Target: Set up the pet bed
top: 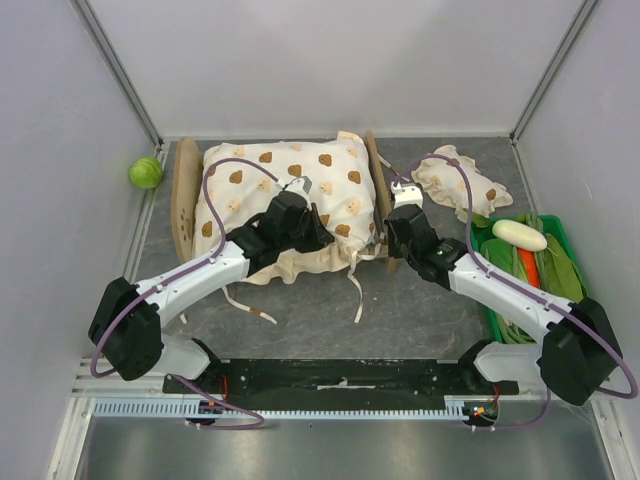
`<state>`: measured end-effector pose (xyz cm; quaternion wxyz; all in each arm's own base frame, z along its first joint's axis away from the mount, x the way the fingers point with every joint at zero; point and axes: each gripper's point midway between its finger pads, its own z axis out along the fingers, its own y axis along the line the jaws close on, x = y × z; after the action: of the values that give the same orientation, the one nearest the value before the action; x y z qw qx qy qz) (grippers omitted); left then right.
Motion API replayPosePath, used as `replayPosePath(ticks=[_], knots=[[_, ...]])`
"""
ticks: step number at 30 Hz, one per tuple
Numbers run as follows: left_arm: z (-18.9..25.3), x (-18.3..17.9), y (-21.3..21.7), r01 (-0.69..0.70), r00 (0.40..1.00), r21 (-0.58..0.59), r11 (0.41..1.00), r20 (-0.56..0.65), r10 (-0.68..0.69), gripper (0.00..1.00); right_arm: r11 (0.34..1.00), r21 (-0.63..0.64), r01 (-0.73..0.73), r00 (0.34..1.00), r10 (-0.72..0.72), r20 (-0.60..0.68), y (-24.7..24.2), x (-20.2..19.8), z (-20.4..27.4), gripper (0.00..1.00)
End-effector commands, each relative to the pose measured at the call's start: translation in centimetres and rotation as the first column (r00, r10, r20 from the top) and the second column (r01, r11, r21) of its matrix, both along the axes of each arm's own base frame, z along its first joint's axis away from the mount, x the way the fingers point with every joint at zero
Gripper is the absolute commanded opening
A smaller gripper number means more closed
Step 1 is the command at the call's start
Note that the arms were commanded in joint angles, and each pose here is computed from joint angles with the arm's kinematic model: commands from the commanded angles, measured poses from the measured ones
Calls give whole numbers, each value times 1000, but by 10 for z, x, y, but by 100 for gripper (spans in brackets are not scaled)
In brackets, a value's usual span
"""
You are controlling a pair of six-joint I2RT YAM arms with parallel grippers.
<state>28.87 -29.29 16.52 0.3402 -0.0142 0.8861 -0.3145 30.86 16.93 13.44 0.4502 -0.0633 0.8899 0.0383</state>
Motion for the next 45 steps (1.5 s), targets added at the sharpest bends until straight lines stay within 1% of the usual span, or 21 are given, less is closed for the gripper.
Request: replayPosePath(ticks=[1,3,4,5,7,8,9,10,11,13,14,15,17,18,19,20,23,24,26,36,45], knots=[[27,13,-1,-33,998,-36,999,61,35,2,949,218,-228,973,213,90,50,-21,53,0],[30,15,1,-48,996,-41,998,68,51,2,931,279,-236,972,228,62,59,-42,49,0],[33,15,1,-52,996,-46,998,74,55,2,934,267,-239,971,239,31,62,-60,38,0],[36,17,2,-59,995,-54,997,80,63,2,932,299,-206,976,216,0,64,-69,33,0],[38,18,1,-62,994,-63,996,84,68,2,935,300,-191,977,212,-39,61,-82,16,0],[39,20,1,-71,993,-75,995,86,77,2,938,293,-183,978,205,-45,59,-83,12,2],[39,19,-1,-63,994,-84,994,84,70,2,947,270,-174,980,193,-47,54,-82,9,15],[39,20,-2,-62,994,-88,994,81,69,2,961,236,-142,988,151,-21,46,-74,15,21],[37,18,-3,-57,995,-92,994,73,64,2,970,207,-131,991,134,-3,40,-70,20,32],[35,16,-2,-58,996,-97,994,63,65,2,978,146,-149,988,142,57,31,-65,42,40],[35,15,0,-61,996,-102,993,65,68,2,983,123,-134,988,122,95,24,-60,52,46],[35,13,0,-63,995,-108,992,65,70,2,983,86,-164,979,151,139,19,-59,64,51],[34,11,4,-70,995,-114,991,64,78,2,969,69,-238,957,222,189,24,-61,81,57],[35,11,5,-72,995,-115,991,65,80,2,957,55,-283,938,265,224,27,-62,91,57],[35,11,6,-72,995,-116,991,66,80,2,944,48,-326,922,307,237,31,-64,95,58],[35,11,6,-73,995,-116,991,66,81,2,922,56,-383,902,360,237,39,-69,95,63],[36,12,6,-70,995,-119,990,67,79,2,875,14,-484,859,472,197,56,-72,84,64],[36,12,5,-69,995,-120,990,66,77,2,855,7,-519,846,513,147,63,-75,73,63],[37,13,5,-64,995,-121,991,70,73,2,822,-9,-569,817,567,110,70,-78,63,63],[37,12,7,-67,995,-119,991,69,76,2,784,-100,-612,780,620,85,78,-67,38,65],[36,13,8,-69,995,-115,991,68,77,2,801,-121,-586,807,590,-6,80,-59,7,57]])
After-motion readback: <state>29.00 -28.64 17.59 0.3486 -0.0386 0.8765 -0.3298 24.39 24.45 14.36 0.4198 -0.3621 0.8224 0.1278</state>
